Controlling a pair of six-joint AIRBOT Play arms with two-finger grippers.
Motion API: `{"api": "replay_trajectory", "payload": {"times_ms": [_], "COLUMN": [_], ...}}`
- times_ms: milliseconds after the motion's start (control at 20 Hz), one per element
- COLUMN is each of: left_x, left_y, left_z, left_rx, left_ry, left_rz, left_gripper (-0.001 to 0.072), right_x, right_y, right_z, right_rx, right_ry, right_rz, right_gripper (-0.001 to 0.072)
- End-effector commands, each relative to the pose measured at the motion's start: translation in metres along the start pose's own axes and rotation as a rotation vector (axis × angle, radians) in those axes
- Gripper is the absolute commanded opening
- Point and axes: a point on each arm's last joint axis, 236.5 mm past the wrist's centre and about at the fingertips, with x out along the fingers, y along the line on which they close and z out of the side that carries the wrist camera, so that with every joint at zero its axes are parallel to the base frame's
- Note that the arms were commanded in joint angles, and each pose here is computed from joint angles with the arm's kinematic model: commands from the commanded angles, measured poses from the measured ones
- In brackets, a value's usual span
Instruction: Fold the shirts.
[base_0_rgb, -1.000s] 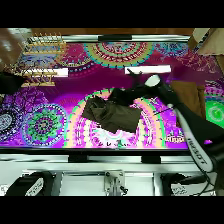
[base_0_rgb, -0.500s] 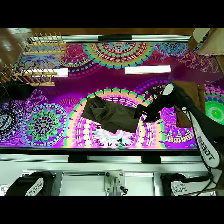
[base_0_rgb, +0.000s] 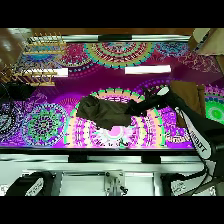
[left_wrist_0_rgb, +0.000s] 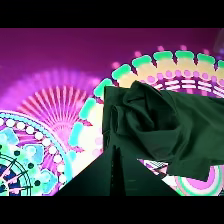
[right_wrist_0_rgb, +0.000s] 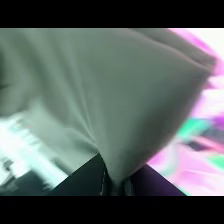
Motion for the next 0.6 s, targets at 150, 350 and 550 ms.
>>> {"api": "replay_trajectory", "payload": {"times_ms": [150, 350, 550], "left_x": [0.0, 0.0, 0.0], "left_y": [0.001, 0.001, 0.001], "left_z": [0.004, 0.005, 0.005], "left_rx": [-0.001, -0.001, -0.001], "left_ry": [-0.015, -0.022, -0.022], "left_rz": [0.003, 0.004, 0.004], "left_gripper": [0.0032, 0.0032, 0.0032], "right_x": [-0.117, -0.196, -0.252], "right_y": [0.119, 0.152, 0.136], "right_z": [0.026, 0.04, 0.07], "right_rx": [-0.252, -0.3, -0.275], "right_ry": [-0.185, -0.365, -0.527], "right_rz": [0.065, 0.031, -0.015], "right_gripper": [0.0077, 0.0077, 0.0077]}}
